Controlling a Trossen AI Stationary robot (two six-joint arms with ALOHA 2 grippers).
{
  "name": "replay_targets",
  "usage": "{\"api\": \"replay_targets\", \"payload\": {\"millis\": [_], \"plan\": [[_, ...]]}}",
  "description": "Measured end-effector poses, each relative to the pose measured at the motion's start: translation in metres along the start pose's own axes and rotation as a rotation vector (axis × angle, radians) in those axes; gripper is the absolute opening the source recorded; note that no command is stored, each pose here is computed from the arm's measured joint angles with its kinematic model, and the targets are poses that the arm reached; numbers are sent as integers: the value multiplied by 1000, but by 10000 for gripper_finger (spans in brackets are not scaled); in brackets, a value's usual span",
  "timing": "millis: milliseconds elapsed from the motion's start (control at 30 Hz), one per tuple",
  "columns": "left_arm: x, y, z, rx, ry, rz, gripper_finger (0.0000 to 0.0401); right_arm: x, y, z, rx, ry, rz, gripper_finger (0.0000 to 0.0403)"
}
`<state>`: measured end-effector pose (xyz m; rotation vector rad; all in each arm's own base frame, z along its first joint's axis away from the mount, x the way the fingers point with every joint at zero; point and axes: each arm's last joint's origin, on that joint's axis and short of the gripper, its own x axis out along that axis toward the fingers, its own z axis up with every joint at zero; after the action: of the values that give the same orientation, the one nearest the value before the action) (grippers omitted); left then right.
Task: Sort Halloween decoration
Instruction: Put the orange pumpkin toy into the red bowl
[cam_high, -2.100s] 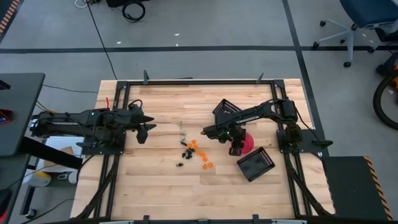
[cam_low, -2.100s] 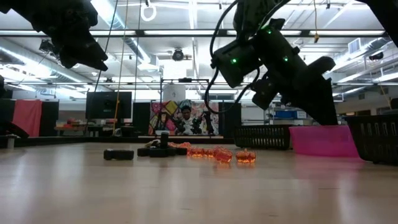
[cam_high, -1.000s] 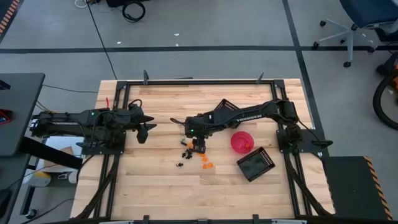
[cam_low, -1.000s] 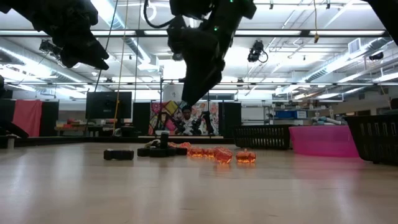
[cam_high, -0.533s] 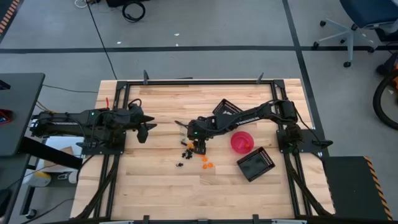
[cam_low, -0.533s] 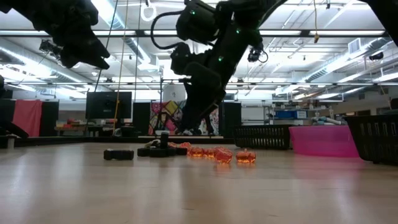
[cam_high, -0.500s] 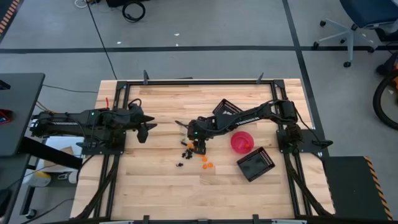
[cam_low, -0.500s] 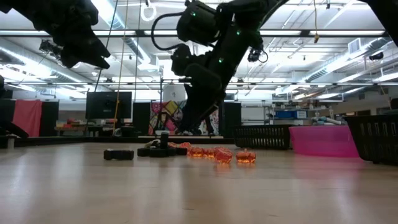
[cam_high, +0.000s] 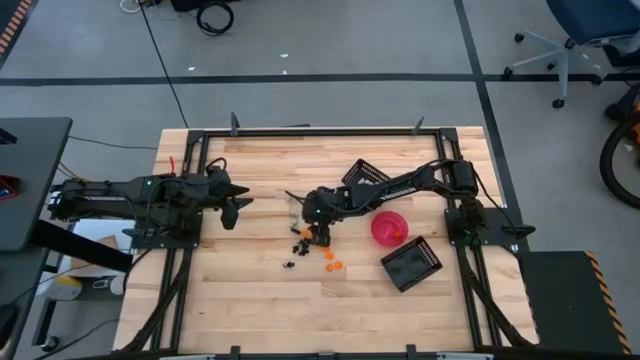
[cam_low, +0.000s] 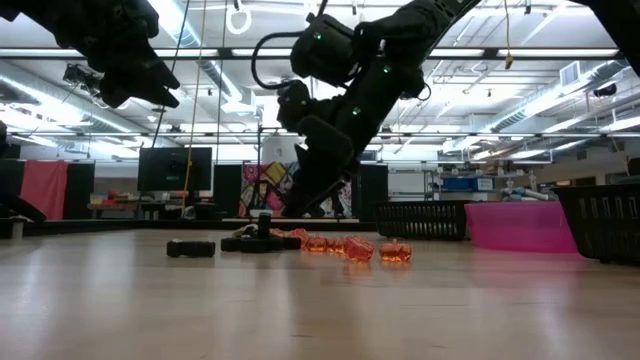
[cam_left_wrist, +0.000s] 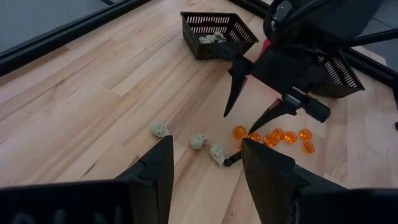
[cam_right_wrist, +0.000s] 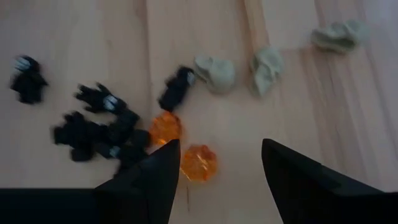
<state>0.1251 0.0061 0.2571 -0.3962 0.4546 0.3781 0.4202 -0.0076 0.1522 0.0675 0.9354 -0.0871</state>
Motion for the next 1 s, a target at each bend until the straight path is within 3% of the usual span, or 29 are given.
{"api": "replay_targets", "payload": {"millis": [533, 1000], "plan": [[0, 0, -1, -17, 8, 5, 162, 23, 4, -10, 39, 28, 9, 228], [4, 0, -2, -13, 27, 15, 162, 23, 2, -12, 30, 41, -17, 228]]}}
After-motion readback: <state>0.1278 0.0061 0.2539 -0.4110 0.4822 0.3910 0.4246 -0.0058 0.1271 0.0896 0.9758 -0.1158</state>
